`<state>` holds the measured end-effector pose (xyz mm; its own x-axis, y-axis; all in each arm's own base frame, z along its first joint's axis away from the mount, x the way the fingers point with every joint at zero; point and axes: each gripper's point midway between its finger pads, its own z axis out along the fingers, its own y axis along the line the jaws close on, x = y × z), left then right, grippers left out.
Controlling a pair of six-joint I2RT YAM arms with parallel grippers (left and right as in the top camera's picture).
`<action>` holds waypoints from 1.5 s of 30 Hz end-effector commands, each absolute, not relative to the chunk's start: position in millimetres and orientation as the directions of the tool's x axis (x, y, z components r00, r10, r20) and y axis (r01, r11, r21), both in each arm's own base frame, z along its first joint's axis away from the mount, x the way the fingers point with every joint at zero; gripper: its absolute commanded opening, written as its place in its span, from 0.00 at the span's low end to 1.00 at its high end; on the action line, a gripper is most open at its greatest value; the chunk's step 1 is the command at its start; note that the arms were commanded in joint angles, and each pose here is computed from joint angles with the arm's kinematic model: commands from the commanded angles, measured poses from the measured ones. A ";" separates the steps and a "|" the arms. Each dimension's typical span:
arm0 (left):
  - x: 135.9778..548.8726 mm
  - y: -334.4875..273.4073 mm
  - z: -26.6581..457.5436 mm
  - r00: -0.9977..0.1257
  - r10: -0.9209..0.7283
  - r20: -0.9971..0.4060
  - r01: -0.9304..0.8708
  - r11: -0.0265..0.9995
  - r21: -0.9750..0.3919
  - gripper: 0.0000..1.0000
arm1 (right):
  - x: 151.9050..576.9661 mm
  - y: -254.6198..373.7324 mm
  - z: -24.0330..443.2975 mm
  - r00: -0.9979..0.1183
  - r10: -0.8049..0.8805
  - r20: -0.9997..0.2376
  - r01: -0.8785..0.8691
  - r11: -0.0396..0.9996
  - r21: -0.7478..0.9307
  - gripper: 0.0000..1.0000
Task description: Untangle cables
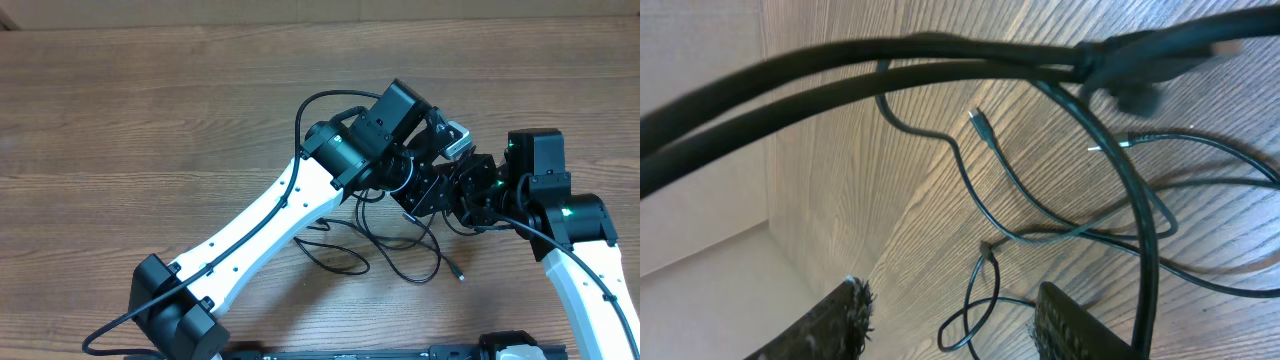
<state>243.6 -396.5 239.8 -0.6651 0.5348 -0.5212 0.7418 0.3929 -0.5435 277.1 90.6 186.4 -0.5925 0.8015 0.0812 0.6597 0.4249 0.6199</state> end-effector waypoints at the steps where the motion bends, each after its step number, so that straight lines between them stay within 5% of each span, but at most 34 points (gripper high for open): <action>1: 249.5 -395.9 231.5 -0.675 0.532 -0.511 0.735 0.420 -0.532 0.34 | 277.7 99.3 199.3 -0.620 0.778 0.098 0.629 0.419 0.654 0.51; 11: 254.1 -392.1 227.3 -0.678 0.532 -0.507 0.734 0.453 -0.507 0.25 | 278.7 93.9 196.7 -0.605 0.792 0.075 0.638 0.426 0.641 0.18; 20: 266.8 -362.3 203.7 -0.720 0.543 -0.432 0.693 0.603 -0.396 0.16 | 277.2 87.5 192.3 -0.587 0.807 0.057 0.657 0.434 0.617 0.04; 22: 270.4 -356.2 201.8 -0.735 0.533 -0.418 0.676 0.623 -0.393 0.16 | 277.1 86.9 191.9 -0.588 0.807 0.052 0.656 0.438 0.615 0.16; 26: 278.1 -339.2 197.4 -0.768 0.515 -0.381 0.638 0.660 -0.395 0.17 | 277.3 78.4 188.1 -0.614 0.789 -0.025 0.628 0.507 0.591 0.64; 28: 283.4 -329.0 195.9 -0.786 0.500 -0.363 0.616 0.681 -0.396 0.19 | 277.1 71.8 185.3 -0.626 0.776 -0.075 0.614 0.550 0.566 0.74; 32: 294.9 -300.8 203.0 -0.803 0.477 -0.359 0.592 0.709 -0.383 0.40 | 278.2 68.0 184.6 -0.753 0.617 -0.230 0.443 0.733 0.516 1.00; 35: 298.5 -284.5 216.1 -0.789 0.476 -0.390 0.606 0.707 -0.364 0.57 | 277.3 68.1 183.9 -0.809 0.508 -0.296 0.335 0.812 0.478 1.00; 36: 299.3 -279.0 221.9 -0.783 0.473 -0.404 0.611 0.706 -0.358 0.98 | 276.5 68.1 183.2 -0.817 0.491 -0.302 0.320 0.822 0.470 1.00; 45: 295.1 -208.1 281.2 -0.769 0.378 -0.515 0.547 0.806 -0.225 0.99 | 261.4 83.2 176.7 -0.872 0.437 -0.221 0.284 0.819 0.499 1.00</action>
<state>301.2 -233.1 255.2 -0.8078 0.3850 -0.4463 0.5438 0.7790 -0.3123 262.5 73.8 170.5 -0.8469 0.4821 -0.2244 0.3379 0.8137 0.4730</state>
